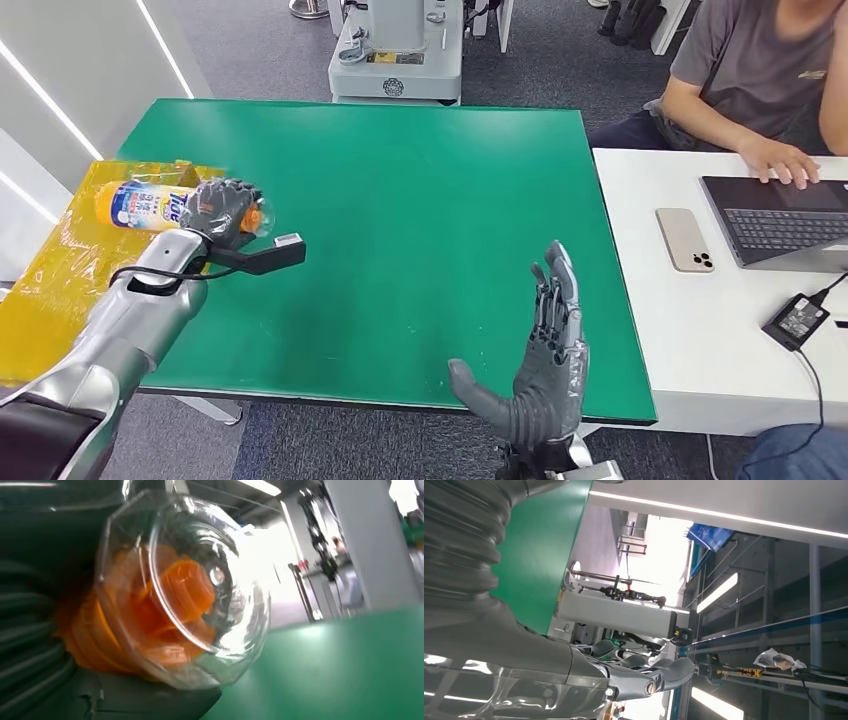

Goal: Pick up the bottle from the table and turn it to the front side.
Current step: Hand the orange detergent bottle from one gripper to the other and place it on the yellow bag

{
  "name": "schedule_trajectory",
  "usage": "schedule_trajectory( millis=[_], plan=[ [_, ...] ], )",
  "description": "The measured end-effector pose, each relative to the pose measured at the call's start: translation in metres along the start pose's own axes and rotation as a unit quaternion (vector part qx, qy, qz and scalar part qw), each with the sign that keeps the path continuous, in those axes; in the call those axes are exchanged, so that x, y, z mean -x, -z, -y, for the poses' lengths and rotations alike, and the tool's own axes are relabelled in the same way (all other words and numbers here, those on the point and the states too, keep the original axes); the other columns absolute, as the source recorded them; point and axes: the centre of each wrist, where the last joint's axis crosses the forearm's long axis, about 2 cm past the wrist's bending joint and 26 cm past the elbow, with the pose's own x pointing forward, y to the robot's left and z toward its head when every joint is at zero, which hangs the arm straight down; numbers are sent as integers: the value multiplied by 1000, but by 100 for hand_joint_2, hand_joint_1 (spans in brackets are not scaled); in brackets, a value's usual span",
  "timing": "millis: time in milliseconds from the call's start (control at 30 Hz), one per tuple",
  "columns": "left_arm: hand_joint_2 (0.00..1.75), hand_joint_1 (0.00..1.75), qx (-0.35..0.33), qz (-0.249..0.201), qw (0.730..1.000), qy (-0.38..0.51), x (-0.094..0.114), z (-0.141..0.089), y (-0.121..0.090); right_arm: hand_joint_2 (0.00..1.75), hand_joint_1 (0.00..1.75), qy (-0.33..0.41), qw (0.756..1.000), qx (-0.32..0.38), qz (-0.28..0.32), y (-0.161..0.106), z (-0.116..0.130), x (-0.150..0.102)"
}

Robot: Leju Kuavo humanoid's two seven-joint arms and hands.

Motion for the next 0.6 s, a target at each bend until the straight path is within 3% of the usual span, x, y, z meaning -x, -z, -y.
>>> schedule_trajectory(
  millis=[267,600],
  plan=[
    [175,175,138,-35,990,18,6,33,-14,175,0,0,1000,3,0,2,-1,0],
    [175,175,167,-31,985,24,21,51,-31,175,0,5,1000,5,5,7,-3,0]
  ],
)
